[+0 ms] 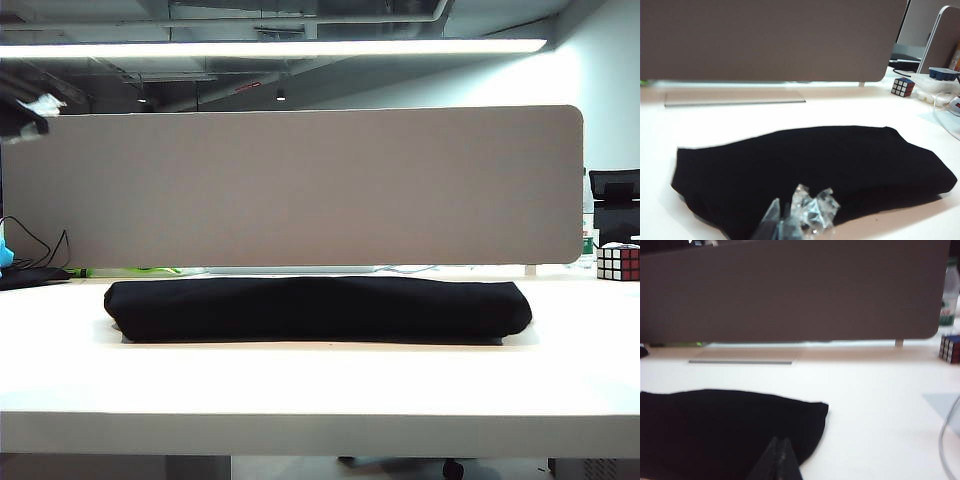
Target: Fold the bottom side of the T-shirt horizontally towards the center, about one-third of the way, then fold the sleeve back towards the center, creating a straight line along the edge of the T-shirt, and finally fold the bottom of the T-shirt up towards the top, creating a neat rectangle.
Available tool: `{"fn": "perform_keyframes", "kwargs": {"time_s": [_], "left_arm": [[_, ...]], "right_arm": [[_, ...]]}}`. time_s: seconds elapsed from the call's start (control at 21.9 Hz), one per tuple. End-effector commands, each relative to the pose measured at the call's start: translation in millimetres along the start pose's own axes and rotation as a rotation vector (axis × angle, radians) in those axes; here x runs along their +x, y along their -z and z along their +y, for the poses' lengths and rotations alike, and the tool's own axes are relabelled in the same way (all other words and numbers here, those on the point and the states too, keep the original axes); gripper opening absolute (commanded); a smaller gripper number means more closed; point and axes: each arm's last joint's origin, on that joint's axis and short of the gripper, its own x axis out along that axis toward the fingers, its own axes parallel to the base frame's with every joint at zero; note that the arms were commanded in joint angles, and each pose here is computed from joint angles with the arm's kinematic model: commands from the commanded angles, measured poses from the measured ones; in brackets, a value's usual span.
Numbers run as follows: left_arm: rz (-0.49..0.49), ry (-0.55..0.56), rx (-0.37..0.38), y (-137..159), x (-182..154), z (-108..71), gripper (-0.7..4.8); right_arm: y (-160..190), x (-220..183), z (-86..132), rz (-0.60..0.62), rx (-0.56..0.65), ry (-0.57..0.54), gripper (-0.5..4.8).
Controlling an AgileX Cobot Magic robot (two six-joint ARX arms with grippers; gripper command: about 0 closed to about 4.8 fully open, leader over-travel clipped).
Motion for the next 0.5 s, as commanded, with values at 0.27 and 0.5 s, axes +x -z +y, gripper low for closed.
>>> {"fn": "perform_keyframes", "kwargs": {"time_s": [0.27,0.5], "left_arm": [[0.023,0.000,0.063,3,-10,-1.1,-0.06],[-0.001,-0.018,0.079,2,-22,-2.6,-0.06]], "right_arm": [[20,-13,1,0.027,0.008,0.004,-0.04],[23,-12,0,0.023,-0.009,0.006,-0.04]]}}
